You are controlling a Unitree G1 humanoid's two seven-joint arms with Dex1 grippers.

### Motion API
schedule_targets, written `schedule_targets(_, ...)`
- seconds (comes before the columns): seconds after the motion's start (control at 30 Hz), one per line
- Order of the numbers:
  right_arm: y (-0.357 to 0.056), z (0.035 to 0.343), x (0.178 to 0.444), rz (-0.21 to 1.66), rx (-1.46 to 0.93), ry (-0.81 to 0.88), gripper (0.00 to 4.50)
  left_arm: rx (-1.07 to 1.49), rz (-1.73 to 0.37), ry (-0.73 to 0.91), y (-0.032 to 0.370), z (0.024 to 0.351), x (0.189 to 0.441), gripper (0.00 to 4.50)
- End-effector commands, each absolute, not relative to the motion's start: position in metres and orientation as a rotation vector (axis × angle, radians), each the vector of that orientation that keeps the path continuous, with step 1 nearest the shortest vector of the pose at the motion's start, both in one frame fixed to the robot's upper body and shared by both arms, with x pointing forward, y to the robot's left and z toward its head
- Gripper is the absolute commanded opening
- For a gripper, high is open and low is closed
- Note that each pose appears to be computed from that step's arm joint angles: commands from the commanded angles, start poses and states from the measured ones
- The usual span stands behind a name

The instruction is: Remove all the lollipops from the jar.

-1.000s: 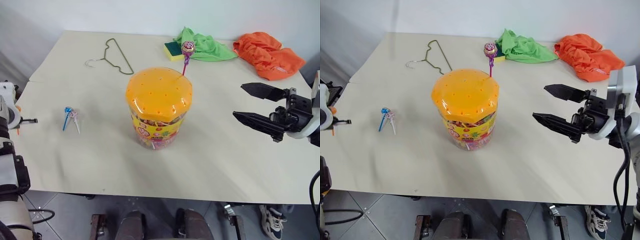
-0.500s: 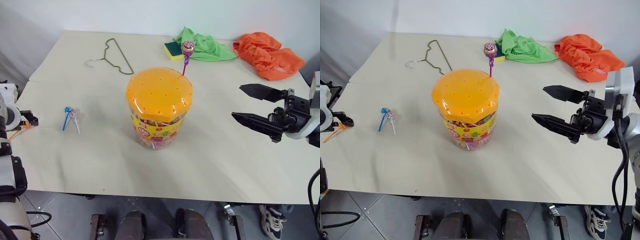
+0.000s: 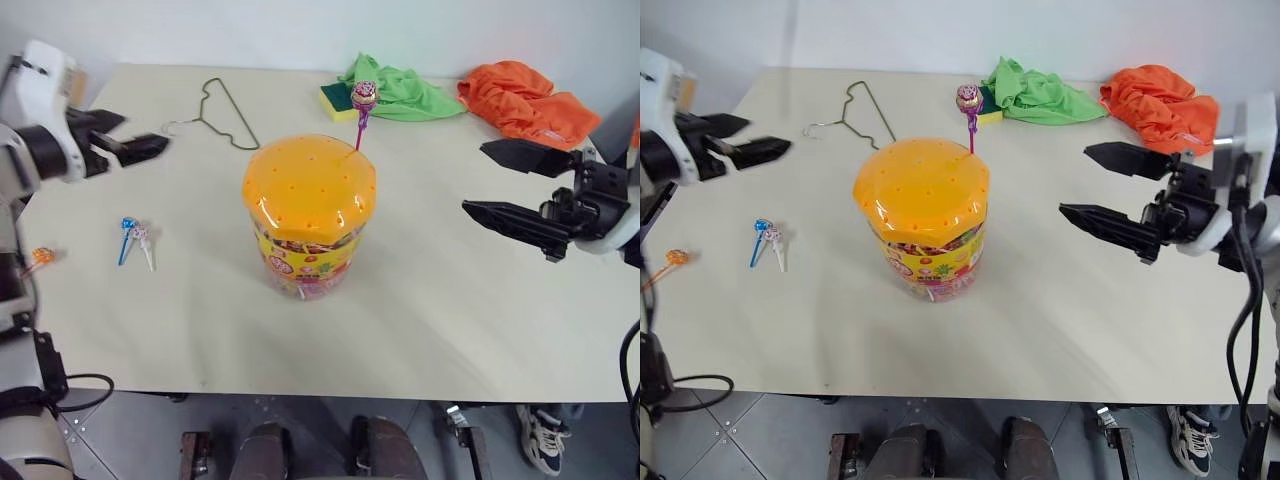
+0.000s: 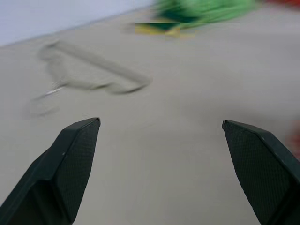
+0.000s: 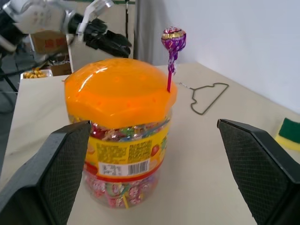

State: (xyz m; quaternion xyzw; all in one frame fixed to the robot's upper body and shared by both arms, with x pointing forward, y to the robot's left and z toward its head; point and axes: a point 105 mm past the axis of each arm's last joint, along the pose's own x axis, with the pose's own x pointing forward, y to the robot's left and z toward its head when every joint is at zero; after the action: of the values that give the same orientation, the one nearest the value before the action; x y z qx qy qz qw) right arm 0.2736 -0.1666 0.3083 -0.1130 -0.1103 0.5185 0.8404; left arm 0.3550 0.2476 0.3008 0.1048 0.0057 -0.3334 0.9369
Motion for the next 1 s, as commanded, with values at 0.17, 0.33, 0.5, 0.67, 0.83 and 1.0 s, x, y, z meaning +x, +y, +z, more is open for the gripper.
schedule_targets(0.17,-0.137,0.321,0.301,1.142,-0.184,-0.224,4.5,0.213,-1.068,-0.36,0.218,0.328,0.322,4.43)
schedule_targets(0.33,-0.116,0.335,0.325,1.181,-0.076,-0.263,4.5,0.193,-1.273,-0.397,0.211,0.319,0.306,4.43)
schedule_targets(0.5,-0.095,0.337,0.345,1.223,-0.037,-0.255,4.5,0.208,-1.299,-0.305,0.211,0.298,0.308,4.43)
schedule_targets(0.67,-0.073,0.337,0.353,1.306,-0.033,-0.239,4.5,0.199,-1.301,-0.317,0.211,0.297,0.302,4.43)
schedule_targets(0.83,-0.066,0.339,0.351,1.359,-0.041,-0.228,4.11,0.198,-1.299,-0.328,0.209,0.297,0.299,4.5)
schedule_targets(1.0,-0.064,0.345,0.348,1.38,-0.046,-0.251,2.56,0.191,-1.298,-0.335,0.208,0.297,0.297,4.5)
